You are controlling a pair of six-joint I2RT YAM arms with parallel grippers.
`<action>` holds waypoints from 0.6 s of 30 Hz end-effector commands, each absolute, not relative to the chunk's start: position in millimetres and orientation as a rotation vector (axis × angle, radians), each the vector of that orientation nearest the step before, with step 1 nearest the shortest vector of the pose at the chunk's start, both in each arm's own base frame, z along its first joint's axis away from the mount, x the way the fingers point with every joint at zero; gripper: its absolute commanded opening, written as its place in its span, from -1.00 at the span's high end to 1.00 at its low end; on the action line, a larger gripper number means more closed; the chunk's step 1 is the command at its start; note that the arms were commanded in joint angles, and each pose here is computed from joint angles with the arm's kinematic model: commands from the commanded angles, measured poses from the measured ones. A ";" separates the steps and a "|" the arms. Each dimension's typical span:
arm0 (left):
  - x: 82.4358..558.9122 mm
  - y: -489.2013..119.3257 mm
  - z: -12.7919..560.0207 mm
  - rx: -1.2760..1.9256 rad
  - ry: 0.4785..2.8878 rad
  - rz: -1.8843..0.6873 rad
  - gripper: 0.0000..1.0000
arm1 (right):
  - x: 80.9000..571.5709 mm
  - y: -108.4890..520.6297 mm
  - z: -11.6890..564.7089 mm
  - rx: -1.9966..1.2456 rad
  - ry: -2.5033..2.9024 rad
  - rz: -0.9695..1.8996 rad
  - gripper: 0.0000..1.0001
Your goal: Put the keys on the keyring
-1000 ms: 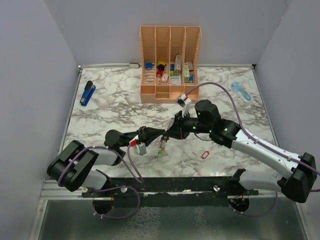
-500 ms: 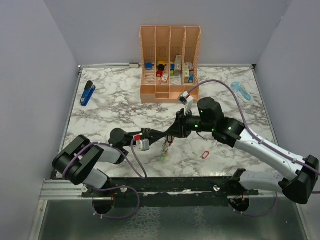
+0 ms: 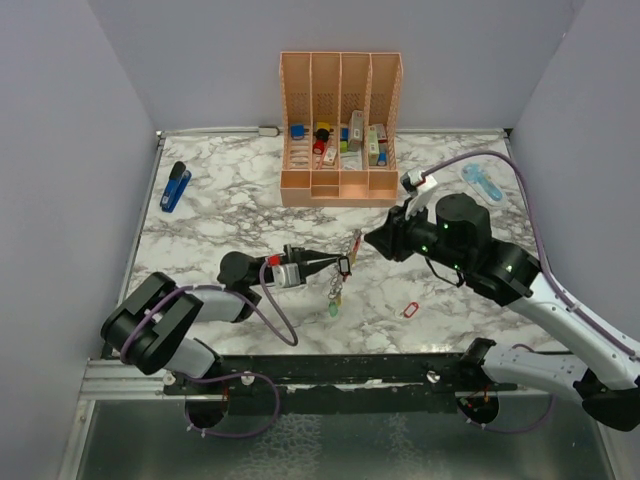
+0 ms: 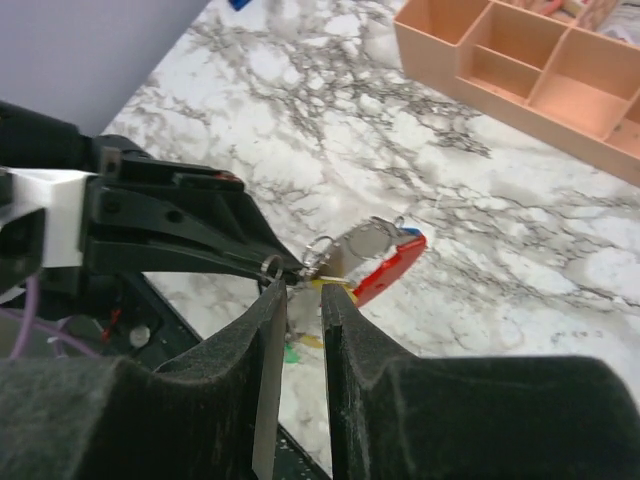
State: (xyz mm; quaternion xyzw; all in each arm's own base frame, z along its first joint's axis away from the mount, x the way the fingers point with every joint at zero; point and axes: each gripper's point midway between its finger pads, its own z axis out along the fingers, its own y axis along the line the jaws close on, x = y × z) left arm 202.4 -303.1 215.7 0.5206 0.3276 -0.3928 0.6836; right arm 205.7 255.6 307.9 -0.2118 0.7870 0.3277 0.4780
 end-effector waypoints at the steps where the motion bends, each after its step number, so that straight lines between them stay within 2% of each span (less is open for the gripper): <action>1: 190.0 -291.3 303.4 1.000 0.486 -0.841 1.00 | 220.5 225.7 317.0 -0.468 1.885 0.613 0.57; 6: 189.5 -294.0 332.9 0.927 0.457 -0.872 1.00 | 217.9 220.9 341.2 -0.462 1.783 0.635 0.57; 11: 195.0 -293.0 368.1 0.814 0.433 -0.886 1.00 | 220.1 231.5 329.2 -0.523 1.816 0.634 0.58; 18: 220.7 -266.2 413.9 0.485 0.494 -0.915 1.00 | 228.7 233.6 344.6 -0.536 1.719 0.610 0.58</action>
